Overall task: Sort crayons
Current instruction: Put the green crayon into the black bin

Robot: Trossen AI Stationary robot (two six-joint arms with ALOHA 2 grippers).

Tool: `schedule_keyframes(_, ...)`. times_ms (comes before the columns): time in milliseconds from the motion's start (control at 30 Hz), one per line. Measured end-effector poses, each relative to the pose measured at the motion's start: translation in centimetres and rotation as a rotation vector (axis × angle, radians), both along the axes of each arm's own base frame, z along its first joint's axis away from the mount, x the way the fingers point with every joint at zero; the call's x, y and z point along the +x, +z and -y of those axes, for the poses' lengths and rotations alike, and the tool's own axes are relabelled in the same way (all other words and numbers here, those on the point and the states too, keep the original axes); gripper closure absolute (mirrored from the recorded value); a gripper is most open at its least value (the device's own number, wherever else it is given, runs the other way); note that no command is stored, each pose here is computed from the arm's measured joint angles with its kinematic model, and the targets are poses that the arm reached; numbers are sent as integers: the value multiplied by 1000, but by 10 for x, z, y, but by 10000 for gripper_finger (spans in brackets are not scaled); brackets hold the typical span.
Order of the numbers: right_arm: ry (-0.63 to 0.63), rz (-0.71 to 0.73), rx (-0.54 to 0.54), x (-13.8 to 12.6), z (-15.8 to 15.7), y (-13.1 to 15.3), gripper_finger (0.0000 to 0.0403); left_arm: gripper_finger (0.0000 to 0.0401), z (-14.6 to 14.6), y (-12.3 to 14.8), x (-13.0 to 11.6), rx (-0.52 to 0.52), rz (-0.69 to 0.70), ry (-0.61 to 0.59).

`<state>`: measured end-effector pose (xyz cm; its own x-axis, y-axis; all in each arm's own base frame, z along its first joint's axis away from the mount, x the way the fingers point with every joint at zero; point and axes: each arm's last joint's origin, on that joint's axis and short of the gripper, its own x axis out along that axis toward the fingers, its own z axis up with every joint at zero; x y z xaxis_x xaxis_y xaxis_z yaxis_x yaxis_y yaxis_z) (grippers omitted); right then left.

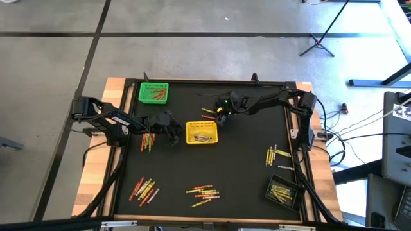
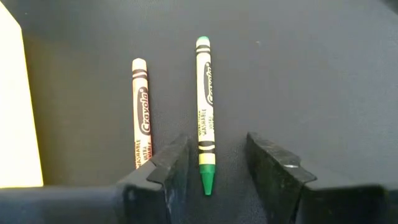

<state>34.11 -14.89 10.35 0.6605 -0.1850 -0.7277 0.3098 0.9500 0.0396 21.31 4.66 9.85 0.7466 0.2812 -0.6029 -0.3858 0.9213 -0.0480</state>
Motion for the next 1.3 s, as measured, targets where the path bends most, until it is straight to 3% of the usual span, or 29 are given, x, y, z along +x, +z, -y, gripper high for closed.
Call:
schedule_keyframes(433, 44, -17, -32, -1, 0, -2, 391, 303, 3, 3, 0, 14, 3, -13)
schedule_keyframes(733, 42, -40, -70, -6, -2, 12, 369, 303, 12, 30, -4, 52, 98, -68)
schedule_keyframes(967, 43, -9, -88, -18, -8, 57, 382, 303, 13, 57, -11, 91, 217, -75)
schedule_keyframes(1133, 95, 11, -104, -23, -31, 85, 383, 291, 10, 75, -13, 152, 286, -71)
schedule_keyframes(1300, 192, 86, -148, -18, -62, 106, 383, 248, 8, 83, -10, 172, 315, -66)
